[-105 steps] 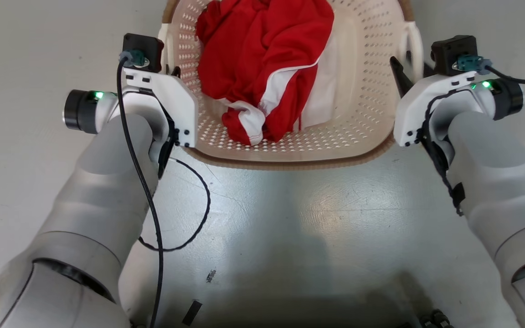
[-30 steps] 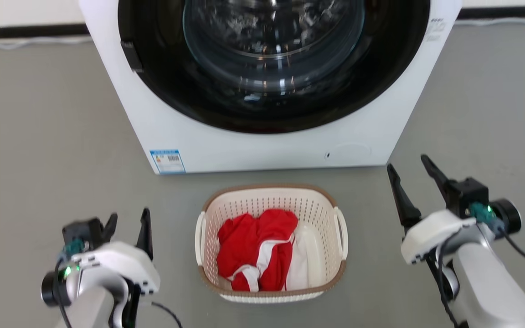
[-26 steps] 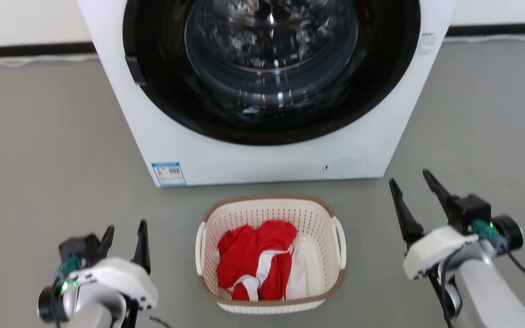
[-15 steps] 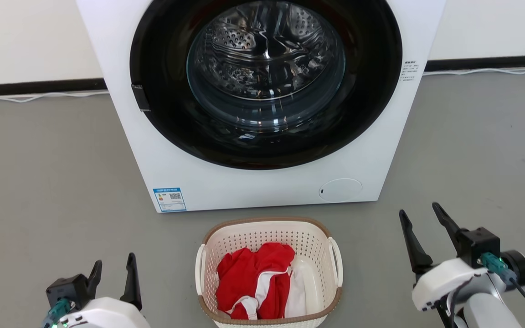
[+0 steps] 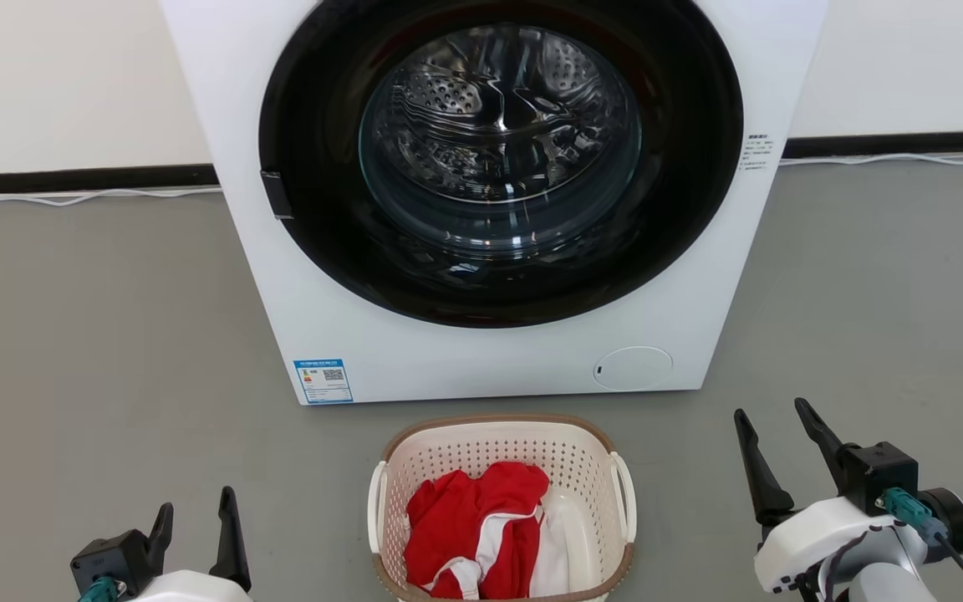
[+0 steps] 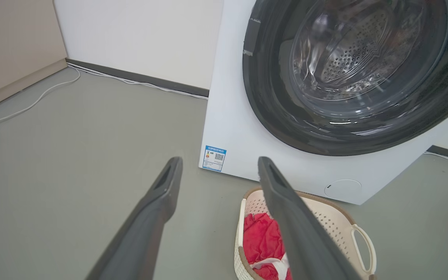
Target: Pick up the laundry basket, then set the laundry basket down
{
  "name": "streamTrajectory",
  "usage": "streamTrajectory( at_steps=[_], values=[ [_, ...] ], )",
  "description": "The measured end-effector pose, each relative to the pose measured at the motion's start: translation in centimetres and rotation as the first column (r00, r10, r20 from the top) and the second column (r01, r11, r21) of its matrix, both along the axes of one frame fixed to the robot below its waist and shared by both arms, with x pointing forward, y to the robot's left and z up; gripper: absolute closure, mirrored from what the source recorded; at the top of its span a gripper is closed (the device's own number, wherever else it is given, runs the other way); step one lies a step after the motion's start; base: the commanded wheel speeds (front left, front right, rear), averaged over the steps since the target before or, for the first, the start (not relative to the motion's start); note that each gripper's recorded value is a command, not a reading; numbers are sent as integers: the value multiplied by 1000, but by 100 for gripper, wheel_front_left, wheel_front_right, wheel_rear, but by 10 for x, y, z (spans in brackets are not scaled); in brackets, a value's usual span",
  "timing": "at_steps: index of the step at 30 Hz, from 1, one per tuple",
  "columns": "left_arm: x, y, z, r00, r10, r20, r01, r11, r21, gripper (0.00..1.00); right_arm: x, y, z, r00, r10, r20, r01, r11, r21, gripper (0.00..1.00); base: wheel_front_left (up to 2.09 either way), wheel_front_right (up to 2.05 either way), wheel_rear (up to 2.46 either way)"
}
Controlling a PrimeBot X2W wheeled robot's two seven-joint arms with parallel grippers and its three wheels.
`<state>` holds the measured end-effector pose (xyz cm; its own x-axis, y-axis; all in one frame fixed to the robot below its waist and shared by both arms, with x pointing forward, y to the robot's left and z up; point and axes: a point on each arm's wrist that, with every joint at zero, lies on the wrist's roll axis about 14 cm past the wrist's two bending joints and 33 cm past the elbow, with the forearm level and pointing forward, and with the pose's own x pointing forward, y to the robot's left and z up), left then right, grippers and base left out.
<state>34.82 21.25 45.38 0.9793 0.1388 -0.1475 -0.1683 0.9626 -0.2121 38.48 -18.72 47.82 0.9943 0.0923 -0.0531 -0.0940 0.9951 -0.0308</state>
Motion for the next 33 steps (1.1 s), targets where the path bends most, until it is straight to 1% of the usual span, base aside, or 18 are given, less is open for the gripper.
streamTrajectory(
  at_steps=[5,6,9,10,11,23,33],
  values=[
    [-1,2,4,1000,7,13,-7,1000,1,0,0,2,3,1000,4,8,-4,1000,1,0,0,0,0],
    [-2,2,4,1000,7,13,-7,1000,0,100,0,2,1,1000,4,3,-4,1000,3,100,0,0,0],
    [-11,-3,-13,999,8,-42,-8,1000,-12,100,-10,5,-18,999,2,-54,-1,1000,14,100,0,0,0],
    [-18,-6,-23,997,10,-73,-12,1000,-27,100,-18,5,-31,995,-3,-98,6,1000,27,100,0,0,0],
    [-19,-6,-25,997,13,-81,-16,999,-37,100,-20,4,-34,994,-8,-106,12,999,37,100,0,0,0],
    [-18,-5,-31,993,30,-117,-49,986,-158,100,-17,0,-31,992,-49,-119,70,981,178,100,0,0,0],
    [-17,-7,-33,991,35,-128,-67,963,-259,100,-14,-4,-27,989,-80,-125,114,949,295,100,0,0,0]
  ],
)
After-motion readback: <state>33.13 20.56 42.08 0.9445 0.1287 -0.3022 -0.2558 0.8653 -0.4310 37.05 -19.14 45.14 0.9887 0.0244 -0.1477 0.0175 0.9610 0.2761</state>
